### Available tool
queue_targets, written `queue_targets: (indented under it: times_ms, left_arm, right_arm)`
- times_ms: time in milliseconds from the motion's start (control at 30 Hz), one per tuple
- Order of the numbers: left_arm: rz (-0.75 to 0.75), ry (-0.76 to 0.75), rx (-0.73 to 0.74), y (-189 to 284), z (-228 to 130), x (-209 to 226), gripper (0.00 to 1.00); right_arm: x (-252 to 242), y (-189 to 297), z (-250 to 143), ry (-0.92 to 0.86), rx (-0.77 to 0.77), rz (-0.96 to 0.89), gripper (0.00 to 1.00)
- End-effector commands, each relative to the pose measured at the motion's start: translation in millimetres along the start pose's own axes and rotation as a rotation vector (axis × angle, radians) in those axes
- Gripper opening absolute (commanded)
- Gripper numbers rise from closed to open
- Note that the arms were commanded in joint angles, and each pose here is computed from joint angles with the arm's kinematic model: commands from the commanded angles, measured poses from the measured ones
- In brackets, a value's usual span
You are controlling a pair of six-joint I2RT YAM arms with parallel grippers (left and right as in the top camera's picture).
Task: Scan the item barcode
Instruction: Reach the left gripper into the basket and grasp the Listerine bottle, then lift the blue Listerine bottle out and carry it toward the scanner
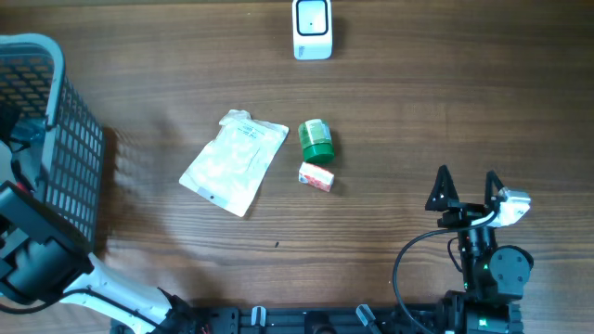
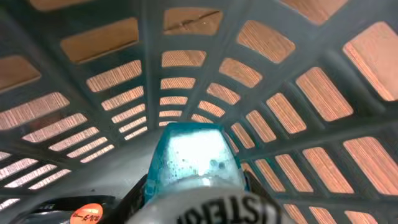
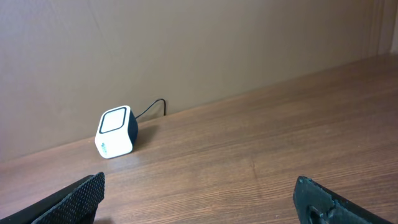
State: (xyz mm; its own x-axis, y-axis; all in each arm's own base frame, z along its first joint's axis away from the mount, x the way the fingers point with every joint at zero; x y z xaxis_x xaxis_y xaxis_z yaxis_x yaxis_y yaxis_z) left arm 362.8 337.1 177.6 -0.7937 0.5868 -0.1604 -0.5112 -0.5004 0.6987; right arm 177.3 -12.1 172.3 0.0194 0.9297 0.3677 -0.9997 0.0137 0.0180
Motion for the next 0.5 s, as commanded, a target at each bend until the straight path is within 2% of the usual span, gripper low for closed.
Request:
queue_targets:
  times_ms: [0,233,367,467]
  left_arm:
    - [0.004,-0.005,-0.006,0,2,0,0.29]
    - [0.001,0.002,-0.02,18,10,-2,0.27]
    - [-0.031,0.005,-0.146,81,43,-8,0.27]
    - [-0.069,0.009,-0.297,160,70,-13,0.27]
  right_arm:
    - [-1,0,1,-0.003,-0.009,-0.006,1.0]
    - [-1,0,1,-0.003,-0.009,-0.006,1.0]
    - [-1,0,1,-0.004,-0.009,-0.006,1.0]
    - [-1,0,1,-0.003,-0.009,-0.006,1.0]
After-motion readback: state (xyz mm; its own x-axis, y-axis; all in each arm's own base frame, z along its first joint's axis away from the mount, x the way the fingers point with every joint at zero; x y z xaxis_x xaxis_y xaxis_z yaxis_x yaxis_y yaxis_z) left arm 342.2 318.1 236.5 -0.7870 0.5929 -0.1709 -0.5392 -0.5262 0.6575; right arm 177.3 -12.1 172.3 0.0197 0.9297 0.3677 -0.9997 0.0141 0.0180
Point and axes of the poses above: each gripper's point midway between its finger pads, its own y axis back along the fingers, its own x axis along the line the jaws close on, z = x × y, the point moved 7 cm from there along y, back along the fingers, and after that the axes turned 5 degrees about -y, right-handed, at the moved point
